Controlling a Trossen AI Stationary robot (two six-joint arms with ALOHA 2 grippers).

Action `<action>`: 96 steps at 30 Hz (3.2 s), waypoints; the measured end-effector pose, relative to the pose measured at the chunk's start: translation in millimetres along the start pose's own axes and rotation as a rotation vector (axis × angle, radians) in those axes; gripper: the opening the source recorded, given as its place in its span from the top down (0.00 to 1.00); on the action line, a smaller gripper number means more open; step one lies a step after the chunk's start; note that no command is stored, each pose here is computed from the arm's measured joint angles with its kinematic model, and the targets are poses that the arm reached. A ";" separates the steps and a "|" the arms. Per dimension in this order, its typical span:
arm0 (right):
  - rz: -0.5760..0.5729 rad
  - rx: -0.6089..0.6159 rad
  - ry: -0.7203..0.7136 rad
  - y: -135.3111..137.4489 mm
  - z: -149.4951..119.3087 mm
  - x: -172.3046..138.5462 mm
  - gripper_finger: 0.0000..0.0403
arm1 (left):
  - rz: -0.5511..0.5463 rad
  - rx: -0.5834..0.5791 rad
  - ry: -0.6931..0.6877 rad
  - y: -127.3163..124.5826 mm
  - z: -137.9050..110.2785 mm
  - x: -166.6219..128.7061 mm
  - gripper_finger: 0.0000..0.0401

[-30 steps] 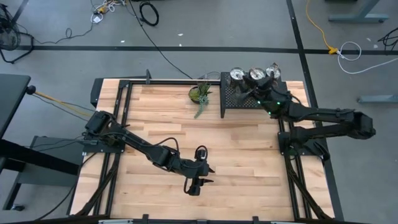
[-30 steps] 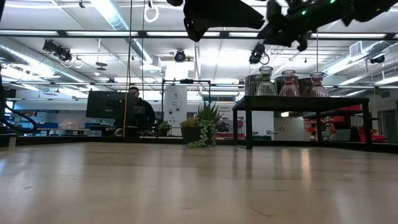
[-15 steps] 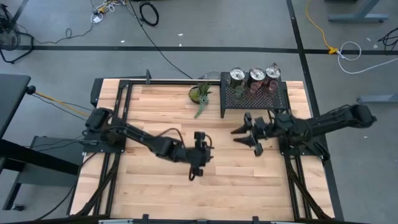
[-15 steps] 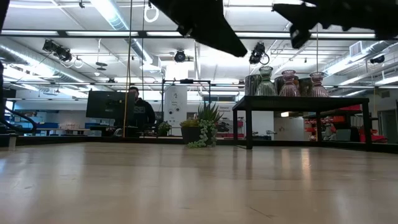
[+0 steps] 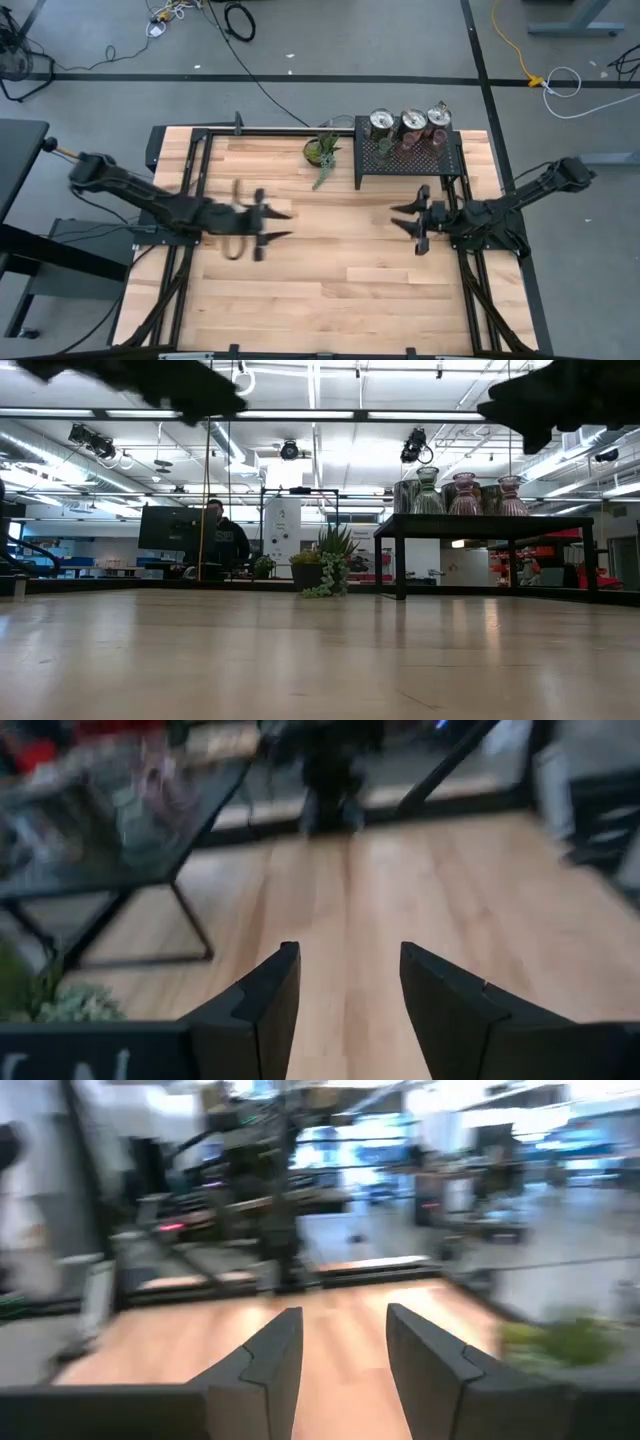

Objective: Pick & Place candle stick holders
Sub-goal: Return to Home Position

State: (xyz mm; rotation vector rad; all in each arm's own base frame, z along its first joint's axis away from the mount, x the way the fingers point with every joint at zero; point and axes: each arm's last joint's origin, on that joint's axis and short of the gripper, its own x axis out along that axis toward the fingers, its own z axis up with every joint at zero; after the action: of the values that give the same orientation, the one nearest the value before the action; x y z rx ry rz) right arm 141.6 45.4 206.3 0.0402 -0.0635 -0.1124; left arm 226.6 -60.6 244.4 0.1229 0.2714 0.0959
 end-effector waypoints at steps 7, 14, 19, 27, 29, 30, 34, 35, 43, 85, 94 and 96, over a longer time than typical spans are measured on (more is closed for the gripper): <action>-0.193 -0.068 -0.040 -8.6 8.9 -7.8 0.64 | -0.094 -0.022 -0.134 3.8 -52.2 -53.1 0.56; -0.085 -0.139 0.083 -5.8 -5.2 -7.5 0.64 | 0.022 -0.009 -0.080 13.2 -92.9 -61.2 0.56; 0.064 0.100 0.036 -0.9 -0.1 -6.8 0.64 | -0.071 -0.163 -0.053 11.0 -99.6 -60.8 0.56; 0.175 0.188 0.028 2.3 2.2 -7.1 0.64 | -0.205 -0.222 -0.035 7.2 -99.9 -61.3 0.56; 0.177 0.186 0.031 2.4 1.9 -7.1 0.64 | -0.207 -0.222 -0.035 7.1 -99.9 -61.4 0.56; 0.177 0.185 0.032 2.3 1.7 -7.3 0.64 | -0.206 -0.223 -0.035 7.1 -99.9 -61.4 0.56; 0.188 0.199 -0.005 -4.5 -8.0 -16.8 0.64 | -0.207 -0.224 -0.038 7.4 -99.5 -61.9 0.56; 0.205 0.213 -0.038 -6.8 -10.6 -20.6 0.64 | -0.208 -0.228 -0.047 7.9 -98.7 -62.8 0.56; 0.151 0.200 -0.020 -21.3 -23.0 -31.5 0.64 | -0.215 -0.257 -0.114 14.8 -118.5 -75.5 0.56; -0.059 0.025 -0.111 -54.4 -17.5 -41.6 0.64 | -0.165 -0.360 -0.330 36.2 -105.8 -100.0 0.56; 0.132 -0.052 0.075 -49.0 -35.0 -39.7 0.64 | -0.057 -0.372 -0.336 46.7 -106.5 -96.8 0.56; 0.130 -0.051 0.081 -49.0 -35.5 -39.5 0.64 | -0.039 -0.374 -0.335 47.7 -106.7 -96.6 0.56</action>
State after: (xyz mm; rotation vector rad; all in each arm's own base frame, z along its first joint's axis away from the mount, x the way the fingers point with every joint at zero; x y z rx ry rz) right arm 99.4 2.5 166.4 -0.0100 0.0179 0.0180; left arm 101.2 -12.6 174.0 -0.2367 -0.0813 0.0839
